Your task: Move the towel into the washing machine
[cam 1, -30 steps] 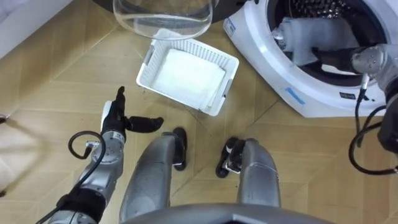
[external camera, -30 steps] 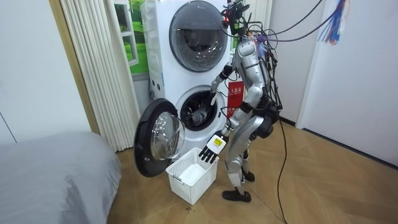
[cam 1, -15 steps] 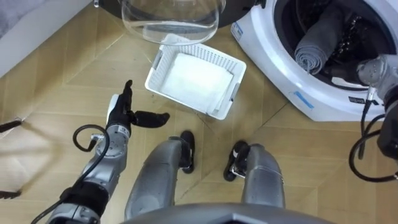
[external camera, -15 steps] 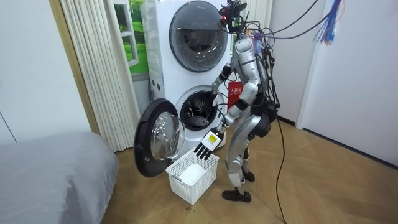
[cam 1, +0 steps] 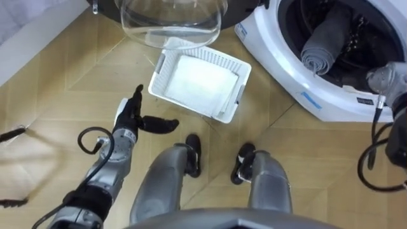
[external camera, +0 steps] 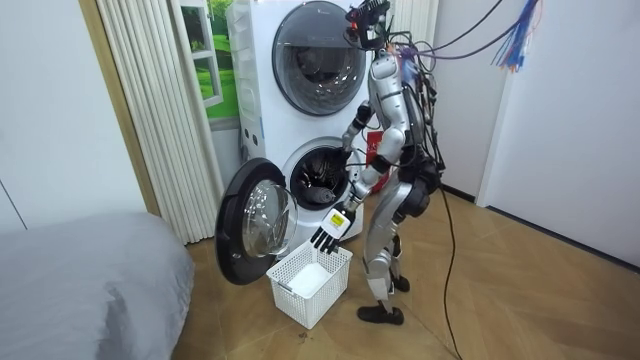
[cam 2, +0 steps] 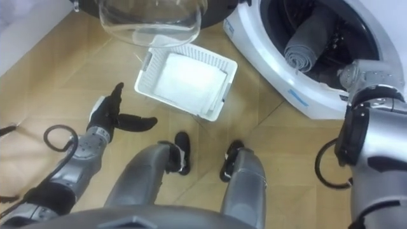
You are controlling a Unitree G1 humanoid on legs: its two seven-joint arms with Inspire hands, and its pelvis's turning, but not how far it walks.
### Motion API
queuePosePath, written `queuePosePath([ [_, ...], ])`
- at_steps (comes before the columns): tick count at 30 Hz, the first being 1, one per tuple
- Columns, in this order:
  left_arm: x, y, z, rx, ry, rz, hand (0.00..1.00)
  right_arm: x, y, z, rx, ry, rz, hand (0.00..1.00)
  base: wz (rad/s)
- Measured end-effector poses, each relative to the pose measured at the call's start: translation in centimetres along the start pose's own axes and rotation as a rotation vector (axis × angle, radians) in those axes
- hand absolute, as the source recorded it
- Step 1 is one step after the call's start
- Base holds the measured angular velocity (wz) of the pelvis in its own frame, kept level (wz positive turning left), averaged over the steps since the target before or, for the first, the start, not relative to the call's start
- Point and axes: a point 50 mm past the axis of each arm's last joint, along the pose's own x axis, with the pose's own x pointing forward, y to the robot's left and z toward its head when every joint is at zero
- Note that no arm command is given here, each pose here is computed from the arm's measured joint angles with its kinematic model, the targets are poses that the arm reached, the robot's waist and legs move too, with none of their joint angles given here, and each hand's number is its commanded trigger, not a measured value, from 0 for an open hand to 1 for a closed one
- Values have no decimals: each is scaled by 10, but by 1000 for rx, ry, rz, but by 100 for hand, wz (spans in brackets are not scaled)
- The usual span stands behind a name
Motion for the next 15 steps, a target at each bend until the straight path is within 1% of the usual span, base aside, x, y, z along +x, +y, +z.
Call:
queuePosePath([
  [2,1,4,-11,34,48,17,0,6,-18,2,-15,-9,-17,0,-5],
  [3,1,5,-13,39,57,19,0,7,-23,3,-18,-13,-19,0,-8],
  [5,-1,9,-26,57,107,27,0,13,-46,4,-43,-25,-27,0,-6],
  [6,-2,11,-30,53,121,32,0,14,-52,3,-48,-26,-30,0,-7],
  [8,-10,21,-47,46,175,61,0,20,-88,2,-87,-25,-63,0,2],
  [9,-12,23,-51,45,187,66,0,21,-99,3,-128,-32,-75,0,12],
  [11,-21,33,-70,31,249,104,0,22,-147,7,-260,-62,-146,0,8],
  [12,-24,36,-75,24,267,116,0,21,-159,10,-289,-70,-168,0,0],
  [13,-31,42,-87,22,306,143,0,18,-186,17,-376,-79,-217,0,-10],
  [15,-48,53,-113,21,396,197,0,8,-234,29,-609,-74,-303,0,-22],
])
